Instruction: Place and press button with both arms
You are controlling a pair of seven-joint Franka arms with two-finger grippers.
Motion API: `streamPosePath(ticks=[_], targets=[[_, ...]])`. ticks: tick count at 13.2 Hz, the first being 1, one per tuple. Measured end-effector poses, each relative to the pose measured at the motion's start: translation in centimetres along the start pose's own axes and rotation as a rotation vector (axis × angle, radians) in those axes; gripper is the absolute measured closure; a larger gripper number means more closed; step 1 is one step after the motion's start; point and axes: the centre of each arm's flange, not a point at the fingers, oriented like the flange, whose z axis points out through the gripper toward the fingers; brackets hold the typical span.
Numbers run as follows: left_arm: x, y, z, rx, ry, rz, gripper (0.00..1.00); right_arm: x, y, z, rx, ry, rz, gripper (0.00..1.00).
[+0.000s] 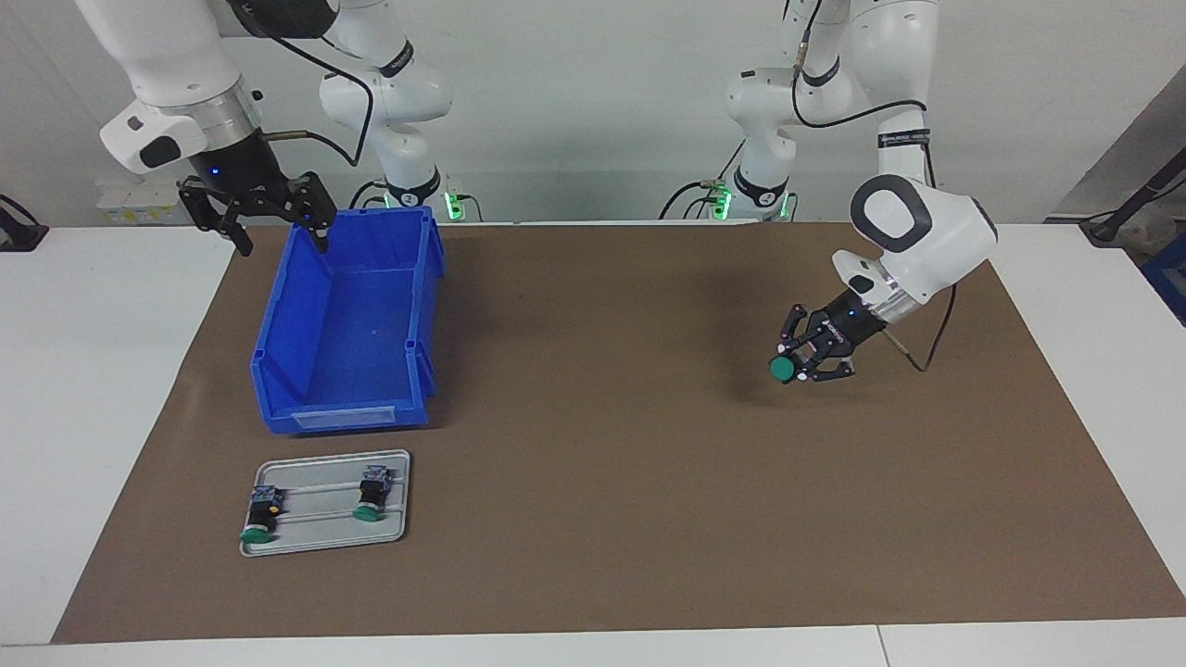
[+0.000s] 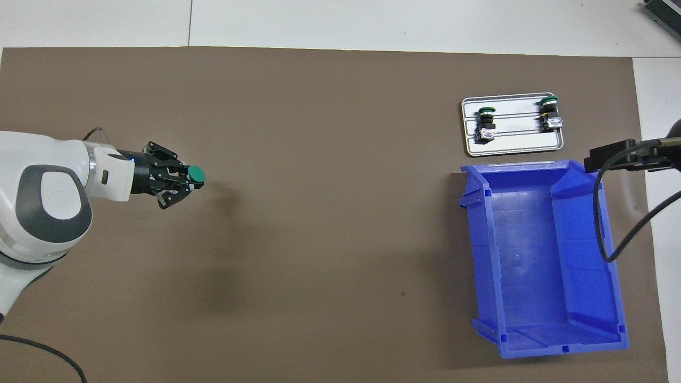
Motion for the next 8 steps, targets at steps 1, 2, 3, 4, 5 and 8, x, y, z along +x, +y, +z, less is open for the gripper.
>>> streamPosePath(ticks=[1, 2, 3, 4, 5, 8], targets=[[-0.7, 0.8, 1.0, 0.006, 0.054, -0.008, 0.67, 0.0, 0.0, 0.0, 0.000, 0.000, 0.000, 0.01], [-1.4, 1.6, 1.9, 0.011, 0.109, -0.021, 0.67, 0.0, 0.0, 0.0, 0.000, 0.000, 0.000, 0.01], [-1.9, 2.4, 2.8, 0.019, 0.161, -0.027, 0.67, 0.0, 0.0, 0.0, 0.000, 0.000, 0.000, 0.01], [-2.2, 3.4, 3.8, 0.029, 0.215, -0.027, 0.67, 0.0, 0.0, 0.0, 0.000, 0.000, 0.000, 0.01], [-2.4, 4.3, 4.7, 0.042, 0.261, -0.023, 0.67, 0.0, 0.0, 0.0, 0.000, 0.000, 0.000, 0.01], [-2.5, 7.2, 7.5, 0.099, 0.431, 0.002, 0.67, 0.0, 0.0, 0.0, 0.000, 0.000, 0.000, 0.01]])
